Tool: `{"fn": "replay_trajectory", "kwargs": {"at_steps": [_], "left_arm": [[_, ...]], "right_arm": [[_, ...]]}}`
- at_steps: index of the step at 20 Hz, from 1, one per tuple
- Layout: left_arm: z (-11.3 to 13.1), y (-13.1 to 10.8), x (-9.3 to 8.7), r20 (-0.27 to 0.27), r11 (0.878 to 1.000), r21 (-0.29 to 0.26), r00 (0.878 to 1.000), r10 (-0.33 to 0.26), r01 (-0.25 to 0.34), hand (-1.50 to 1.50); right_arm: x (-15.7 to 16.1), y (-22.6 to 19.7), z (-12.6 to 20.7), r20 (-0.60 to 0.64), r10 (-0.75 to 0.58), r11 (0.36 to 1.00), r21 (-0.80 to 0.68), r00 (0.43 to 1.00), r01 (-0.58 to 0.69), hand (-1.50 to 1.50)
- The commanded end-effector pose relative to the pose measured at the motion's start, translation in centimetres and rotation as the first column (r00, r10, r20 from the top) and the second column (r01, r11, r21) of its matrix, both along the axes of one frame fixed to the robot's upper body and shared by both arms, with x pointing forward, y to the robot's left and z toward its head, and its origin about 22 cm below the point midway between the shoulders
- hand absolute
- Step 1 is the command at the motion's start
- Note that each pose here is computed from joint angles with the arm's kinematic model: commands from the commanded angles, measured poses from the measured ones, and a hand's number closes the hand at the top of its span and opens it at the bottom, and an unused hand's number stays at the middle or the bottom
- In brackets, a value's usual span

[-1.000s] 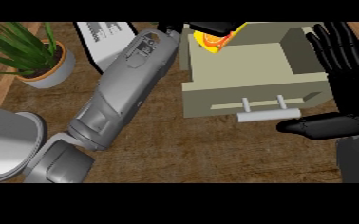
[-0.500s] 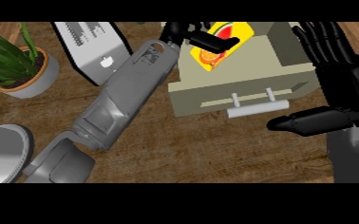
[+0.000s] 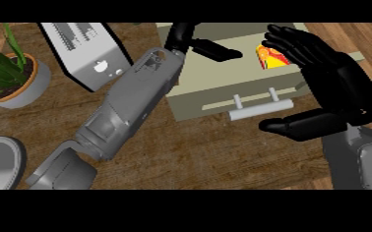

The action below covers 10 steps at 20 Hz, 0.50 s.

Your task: Pick up the cup, place it into the drawer and close the drawer

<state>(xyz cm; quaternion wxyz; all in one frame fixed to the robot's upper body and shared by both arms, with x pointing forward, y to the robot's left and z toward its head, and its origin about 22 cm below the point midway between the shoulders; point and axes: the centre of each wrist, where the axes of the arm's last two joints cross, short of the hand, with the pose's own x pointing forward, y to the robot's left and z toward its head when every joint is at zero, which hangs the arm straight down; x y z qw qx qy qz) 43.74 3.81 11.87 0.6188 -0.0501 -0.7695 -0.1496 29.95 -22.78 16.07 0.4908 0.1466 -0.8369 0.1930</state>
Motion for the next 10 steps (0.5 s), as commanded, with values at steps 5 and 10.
{"fn": "replay_trajectory", "kwargs": {"at_steps": [5,10], "left_arm": [[1.1,-0.3,-0.2,0.110,0.970,-0.241,0.994,0.002,0.025,-1.50],[1.7,-0.2,0.2,0.104,0.957,-0.287,0.991,0.080,-0.047,-1.50]], "right_arm": [[-0.6,2.0,-1.3,-0.122,0.346,0.923,-0.135,0.930,-0.361,1.50],[-1.4,0.8,-0.8,-0.226,0.310,0.812,-0.443,0.924,-0.381,1.50]]}}
